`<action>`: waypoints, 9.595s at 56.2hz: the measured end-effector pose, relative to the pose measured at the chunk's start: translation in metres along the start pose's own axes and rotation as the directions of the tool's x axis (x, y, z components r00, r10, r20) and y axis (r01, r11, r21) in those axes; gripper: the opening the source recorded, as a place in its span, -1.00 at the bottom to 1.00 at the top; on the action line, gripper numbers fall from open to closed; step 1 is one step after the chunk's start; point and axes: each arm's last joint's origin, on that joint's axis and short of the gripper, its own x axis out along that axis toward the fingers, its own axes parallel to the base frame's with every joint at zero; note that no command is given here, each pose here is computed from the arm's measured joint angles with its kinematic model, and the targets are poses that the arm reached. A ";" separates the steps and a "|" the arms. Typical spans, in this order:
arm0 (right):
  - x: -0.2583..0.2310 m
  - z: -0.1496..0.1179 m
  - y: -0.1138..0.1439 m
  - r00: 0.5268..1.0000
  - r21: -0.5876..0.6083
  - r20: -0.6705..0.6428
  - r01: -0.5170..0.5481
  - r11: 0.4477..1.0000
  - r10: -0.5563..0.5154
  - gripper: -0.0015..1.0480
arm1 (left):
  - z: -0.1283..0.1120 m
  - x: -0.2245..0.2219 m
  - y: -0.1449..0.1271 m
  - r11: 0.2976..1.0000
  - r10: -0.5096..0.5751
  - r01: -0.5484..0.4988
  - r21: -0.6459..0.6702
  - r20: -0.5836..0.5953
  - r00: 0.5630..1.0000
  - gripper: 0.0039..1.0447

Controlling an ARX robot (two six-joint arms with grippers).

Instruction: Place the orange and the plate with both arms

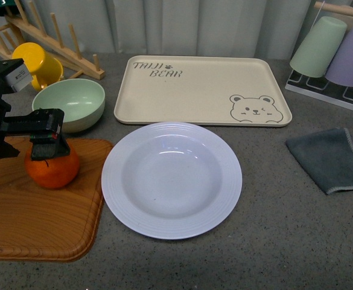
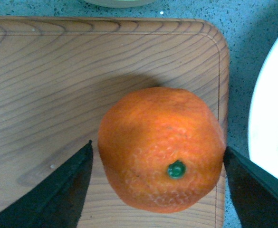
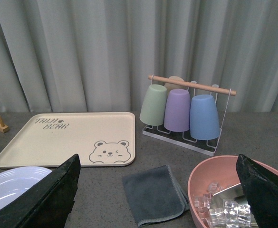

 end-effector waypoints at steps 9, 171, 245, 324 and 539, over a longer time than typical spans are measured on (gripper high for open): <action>0.000 0.000 0.000 1.000 0.000 0.000 0.000 1.000 0.000 0.83 | 0.001 0.001 0.000 1.000 -0.008 0.008 -0.003 0.010 1.000 0.19; 0.000 0.000 0.000 1.000 0.000 0.000 0.000 1.000 0.000 0.83 | -0.122 -0.153 -0.021 0.987 0.098 -0.162 -0.021 0.870 0.483 -0.93; 0.000 0.000 0.000 1.000 0.000 0.000 0.000 1.000 0.000 0.83 | -0.162 -0.187 -0.024 0.985 0.109 -0.170 -0.036 0.887 0.448 -0.93; 0.187 -0.129 0.073 0.460 0.793 -0.583 0.142 0.592 0.670 0.83 | -0.174 -0.190 -0.025 0.985 0.110 -0.172 -0.035 0.884 0.454 0.88; 0.210 -0.061 0.099 0.926 0.299 -0.366 0.024 0.954 0.091 0.82 | -0.174 -0.190 -0.025 0.984 0.111 -0.172 -0.035 0.884 0.454 0.88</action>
